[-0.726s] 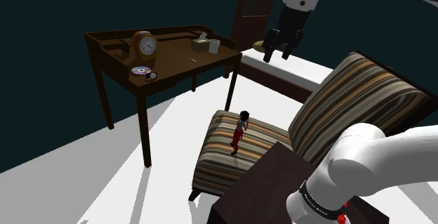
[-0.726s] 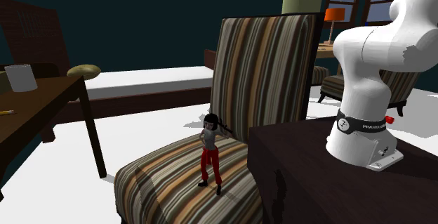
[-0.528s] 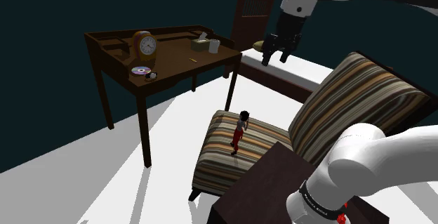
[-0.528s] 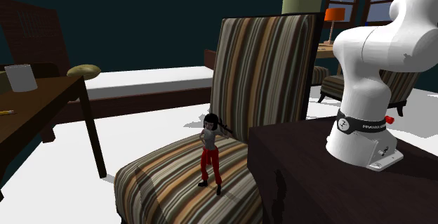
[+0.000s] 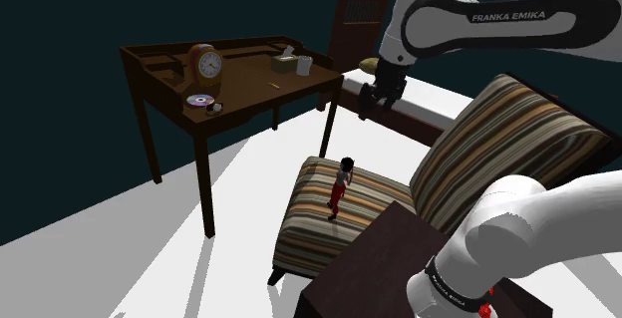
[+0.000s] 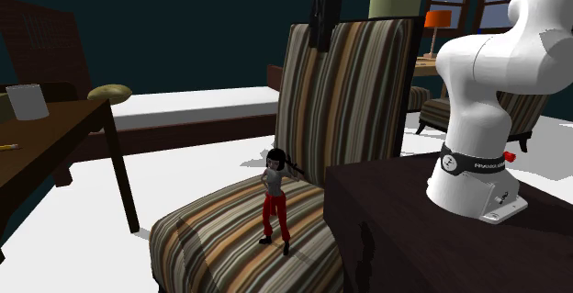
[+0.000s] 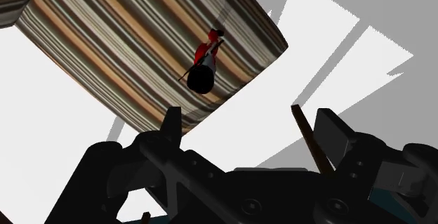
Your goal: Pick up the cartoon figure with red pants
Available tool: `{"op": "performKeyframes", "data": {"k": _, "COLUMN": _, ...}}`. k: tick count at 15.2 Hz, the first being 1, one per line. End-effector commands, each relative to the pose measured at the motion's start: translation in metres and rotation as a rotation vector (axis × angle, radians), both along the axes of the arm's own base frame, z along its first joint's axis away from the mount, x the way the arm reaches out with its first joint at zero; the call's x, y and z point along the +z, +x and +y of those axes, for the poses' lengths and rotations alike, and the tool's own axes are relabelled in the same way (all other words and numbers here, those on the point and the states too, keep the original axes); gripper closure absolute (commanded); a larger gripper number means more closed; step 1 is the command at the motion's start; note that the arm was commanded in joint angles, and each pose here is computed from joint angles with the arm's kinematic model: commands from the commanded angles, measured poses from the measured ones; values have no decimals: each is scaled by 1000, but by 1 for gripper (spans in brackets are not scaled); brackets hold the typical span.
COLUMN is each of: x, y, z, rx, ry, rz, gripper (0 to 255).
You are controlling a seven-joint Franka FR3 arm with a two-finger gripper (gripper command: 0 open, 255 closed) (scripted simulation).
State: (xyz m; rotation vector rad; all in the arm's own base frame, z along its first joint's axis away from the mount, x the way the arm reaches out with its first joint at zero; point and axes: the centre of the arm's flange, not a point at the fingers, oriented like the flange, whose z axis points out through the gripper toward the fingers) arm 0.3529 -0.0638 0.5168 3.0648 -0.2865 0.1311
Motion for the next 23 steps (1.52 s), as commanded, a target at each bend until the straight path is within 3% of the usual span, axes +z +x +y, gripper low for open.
{"op": "performKeyframes", "data": {"k": 1, "x": -24, "y": 6, "z": -11, "rx": 8, "ry": -3, "rz": -2, "gripper": 0}}
{"op": "performKeyframes", "data": {"k": 17, "x": -215, "y": 67, "z": -75, "rx": 67, "ry": -20, "rz": -2, "gripper": 0}}
{"op": "performKeyframes", "data": {"k": 23, "x": -248, "y": 69, "z": -78, "rx": 69, "ry": -21, "rz": -2, "gripper": 0}}
